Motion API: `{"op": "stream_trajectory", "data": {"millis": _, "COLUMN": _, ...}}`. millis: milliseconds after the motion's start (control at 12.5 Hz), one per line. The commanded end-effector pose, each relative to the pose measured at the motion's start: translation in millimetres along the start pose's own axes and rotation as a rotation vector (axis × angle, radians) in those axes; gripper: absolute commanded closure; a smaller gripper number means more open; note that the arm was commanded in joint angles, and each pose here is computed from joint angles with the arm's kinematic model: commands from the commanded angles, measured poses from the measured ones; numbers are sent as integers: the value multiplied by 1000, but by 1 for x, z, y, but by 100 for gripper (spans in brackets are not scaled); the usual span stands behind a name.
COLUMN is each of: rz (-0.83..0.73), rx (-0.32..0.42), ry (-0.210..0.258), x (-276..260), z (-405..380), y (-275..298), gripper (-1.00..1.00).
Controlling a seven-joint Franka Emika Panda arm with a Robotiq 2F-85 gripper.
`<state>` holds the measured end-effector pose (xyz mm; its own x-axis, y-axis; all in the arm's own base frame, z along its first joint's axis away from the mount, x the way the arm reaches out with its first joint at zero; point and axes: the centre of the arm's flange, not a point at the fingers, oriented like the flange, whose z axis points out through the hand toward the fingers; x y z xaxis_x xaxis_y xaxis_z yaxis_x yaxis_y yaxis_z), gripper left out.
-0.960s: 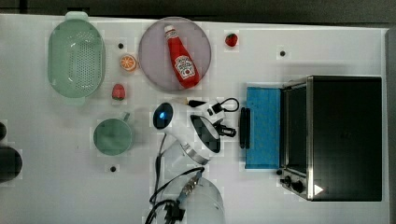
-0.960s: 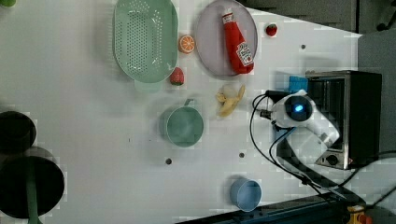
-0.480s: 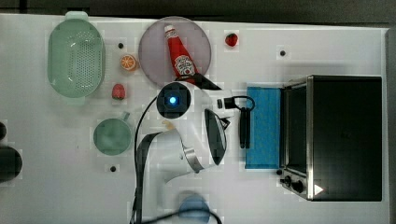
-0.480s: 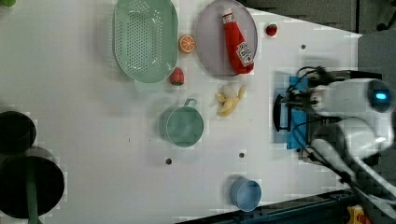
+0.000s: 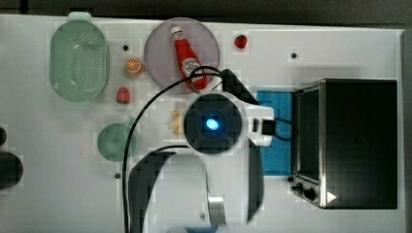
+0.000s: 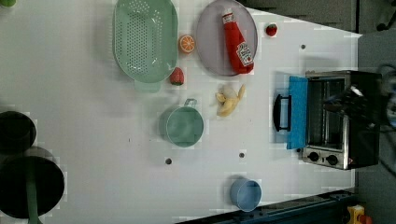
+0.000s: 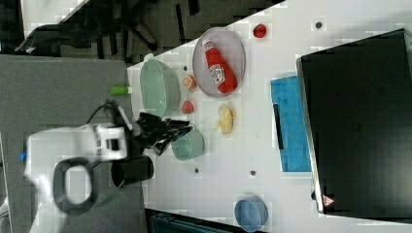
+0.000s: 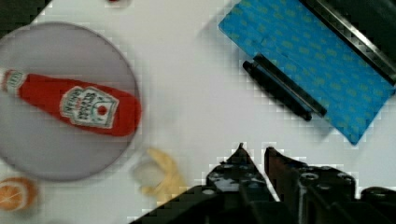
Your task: Flap open oven.
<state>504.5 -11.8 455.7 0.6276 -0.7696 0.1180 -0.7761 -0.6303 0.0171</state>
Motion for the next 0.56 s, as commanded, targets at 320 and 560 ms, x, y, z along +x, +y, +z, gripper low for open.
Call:
{"op": "stream_trajectory", "data": {"millis": 320, "rz": 110, "rx": 66, "ry": -50, "x": -5, "z": -82, "y": 36, "gripper": 65}}
{"op": "stream_trajectory", "data": {"millis": 560, "rz": 110, "rx": 18, "ry": -85, "x": -7, "z": -117, "y": 47, "gripper": 65}}
